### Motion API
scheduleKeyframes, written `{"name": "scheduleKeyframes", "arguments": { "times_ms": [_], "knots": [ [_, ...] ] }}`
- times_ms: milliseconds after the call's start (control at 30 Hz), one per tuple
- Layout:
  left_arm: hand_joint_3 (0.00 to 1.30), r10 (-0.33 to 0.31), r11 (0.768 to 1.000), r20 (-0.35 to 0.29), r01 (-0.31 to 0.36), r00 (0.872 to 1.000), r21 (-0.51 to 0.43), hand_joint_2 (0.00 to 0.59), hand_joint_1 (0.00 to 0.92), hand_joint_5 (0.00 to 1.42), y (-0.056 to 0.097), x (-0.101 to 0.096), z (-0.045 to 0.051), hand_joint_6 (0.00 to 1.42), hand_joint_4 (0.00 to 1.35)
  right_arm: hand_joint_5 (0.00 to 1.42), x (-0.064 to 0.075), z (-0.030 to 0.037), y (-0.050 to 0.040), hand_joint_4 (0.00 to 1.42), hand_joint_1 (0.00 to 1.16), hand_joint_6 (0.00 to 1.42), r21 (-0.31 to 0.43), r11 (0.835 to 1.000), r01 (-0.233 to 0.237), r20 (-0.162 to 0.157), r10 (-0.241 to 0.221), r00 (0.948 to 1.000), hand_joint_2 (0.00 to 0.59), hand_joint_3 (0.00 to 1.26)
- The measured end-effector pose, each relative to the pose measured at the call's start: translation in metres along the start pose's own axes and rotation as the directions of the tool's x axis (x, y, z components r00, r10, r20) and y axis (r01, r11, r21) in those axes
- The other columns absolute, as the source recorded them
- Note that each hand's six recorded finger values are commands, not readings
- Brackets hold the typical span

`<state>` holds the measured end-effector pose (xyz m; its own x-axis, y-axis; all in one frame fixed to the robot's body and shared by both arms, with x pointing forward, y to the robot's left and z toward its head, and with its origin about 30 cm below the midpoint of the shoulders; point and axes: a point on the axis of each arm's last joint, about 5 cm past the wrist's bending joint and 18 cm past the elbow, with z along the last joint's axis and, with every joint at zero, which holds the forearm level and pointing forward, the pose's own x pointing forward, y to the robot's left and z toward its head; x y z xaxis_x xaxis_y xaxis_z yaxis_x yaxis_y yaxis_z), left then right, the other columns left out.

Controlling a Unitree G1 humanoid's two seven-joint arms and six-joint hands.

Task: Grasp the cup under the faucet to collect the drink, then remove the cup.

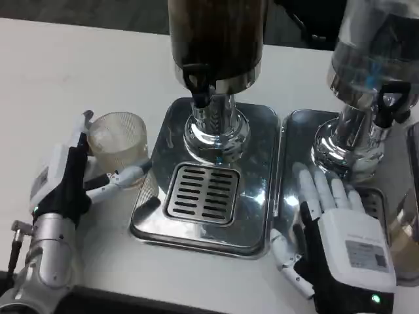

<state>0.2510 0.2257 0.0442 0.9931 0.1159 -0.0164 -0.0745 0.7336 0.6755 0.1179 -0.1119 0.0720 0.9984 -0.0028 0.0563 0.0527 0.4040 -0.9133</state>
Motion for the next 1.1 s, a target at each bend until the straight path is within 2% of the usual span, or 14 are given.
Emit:
{"name": "scheduleKeyframes", "arguments": {
  "times_ms": [67,167,267,400,567,800,1100],
  "knots": [
    [0.15,0.0,1.0,-0.001,0.0,1.0,-0.005,0.05,0.506,0.41,0.0002,0.0005,0.0004,0.61,0.36,0.0,-0.0001,0.0001,0.0,0.0,0.0,0.0,0.001,1.0,0.0,-0.001,0.0,1.0,0.503,0.0],
    [0.27,0.001,1.0,0.004,-0.001,1.0,-0.01,0.053,0.512,0.54,0.001,0.0025,0.0024,0.83,0.4,0.0,-0.0004,0.0004,0.0001,0.0,0.0,0.0,0.003,1.0,0.0,-0.002,0.0,1.0,0.503,0.0],
    [0.39,-0.005,1.0,0.004,0.005,1.0,-0.008,0.056,0.52,0.66,0.0015,0.0038,0.0034,0.98,0.48,0.0,-0.0011,0.0015,-0.0003,0.0,0.0,0.0,0.011,1.0,0.002,-0.006,-0.002,1.0,0.501,0.0],
    [0.6,0.005,1.0,0.009,-0.005,1.0,-0.004,0.073,0.567,0.86,0.0026,0.0057,0.0049,1.14,0.7,0.0,-0.0017,0.0021,-0.0004,0.0,0.0,0.0,0.015,1.0,0.003,-0.01,-0.003,0.9999,0.501,0.0],
    [0.74,0.036,0.999,0.009,-0.036,0.999,0.018,0.064,0.583,0.98,0.0031,0.0051,0.0036,1.22,0.83,0.0,-0.0015,0.0029,-0.0002,0.0,0.0,0.0,0.02,1.0,0.004,-0.011,-0.004,0.9999,0.503,0.0],
    [0.83,0.066,0.997,0.026,-0.067,0.997,0.048,0.006,0.602,1.08,0.0006,0.004,0.0036,1.29,0.94,0.0,-0.0011,0.0031,-0.0003,0.0,0.0,0.01,0.022,1.0,0.005,-0.011,-0.004,0.9999,0.503,0.0],
    [0.86,0.089,0.993,0.039,-0.091,0.995,0.069,0.0,0.609,1.12,-0.001,0.003,0.0033,1.32,0.95,0.0,-0.0003,0.0027,-0.0007,0.0,0.0,0.02,0.021,1.0,0.007,-0.009,-0.006,0.9999,0.503,0.0]
  ]
}}
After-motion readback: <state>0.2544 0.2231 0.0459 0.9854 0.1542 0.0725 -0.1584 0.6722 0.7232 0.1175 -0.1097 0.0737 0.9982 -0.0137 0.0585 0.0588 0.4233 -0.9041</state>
